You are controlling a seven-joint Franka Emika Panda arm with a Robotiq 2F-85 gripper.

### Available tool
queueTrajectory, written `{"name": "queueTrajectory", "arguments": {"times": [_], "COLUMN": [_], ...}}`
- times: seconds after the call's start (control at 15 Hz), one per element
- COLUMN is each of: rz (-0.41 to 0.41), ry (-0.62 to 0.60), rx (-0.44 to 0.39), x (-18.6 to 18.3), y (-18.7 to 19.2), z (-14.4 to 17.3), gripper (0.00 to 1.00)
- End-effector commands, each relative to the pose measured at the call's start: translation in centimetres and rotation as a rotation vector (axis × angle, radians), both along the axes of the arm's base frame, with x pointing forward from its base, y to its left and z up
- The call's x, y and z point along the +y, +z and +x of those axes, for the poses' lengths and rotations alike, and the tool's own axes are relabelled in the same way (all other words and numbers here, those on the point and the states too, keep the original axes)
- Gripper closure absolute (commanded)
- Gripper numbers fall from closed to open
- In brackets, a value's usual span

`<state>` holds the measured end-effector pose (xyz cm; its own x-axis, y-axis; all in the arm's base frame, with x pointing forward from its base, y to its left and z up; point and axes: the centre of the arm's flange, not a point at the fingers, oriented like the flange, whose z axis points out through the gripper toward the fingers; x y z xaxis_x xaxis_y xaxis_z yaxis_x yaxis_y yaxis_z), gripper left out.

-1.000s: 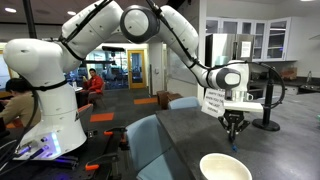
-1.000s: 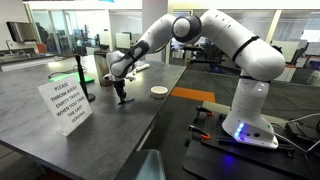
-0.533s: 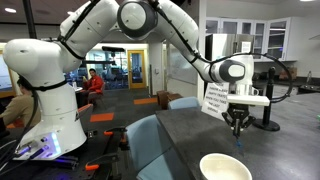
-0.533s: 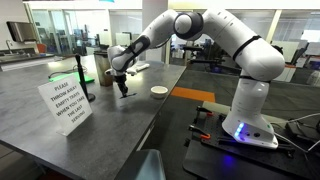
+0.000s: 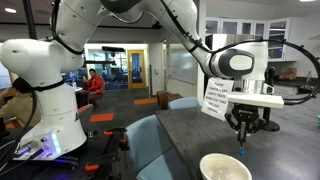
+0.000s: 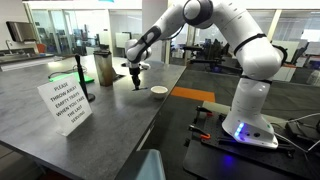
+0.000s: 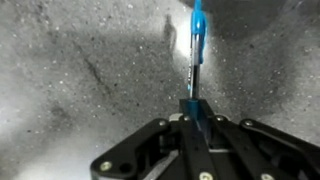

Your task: Put the pen in the bowl

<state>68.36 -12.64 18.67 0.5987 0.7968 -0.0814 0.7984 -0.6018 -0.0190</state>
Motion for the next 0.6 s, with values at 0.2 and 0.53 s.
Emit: {"name": "queueTrajectory", "arguments": {"times": [0.2, 0.53], "rz": [0.092, 0.145], "ry": [-0.029, -0.076], "rx": [-0.099, -0.128], "x": [-2.7, -3.2], "y": [0.8, -0.1], "z": [-7.3, -10.5], "gripper": [0.97, 0.97]}}
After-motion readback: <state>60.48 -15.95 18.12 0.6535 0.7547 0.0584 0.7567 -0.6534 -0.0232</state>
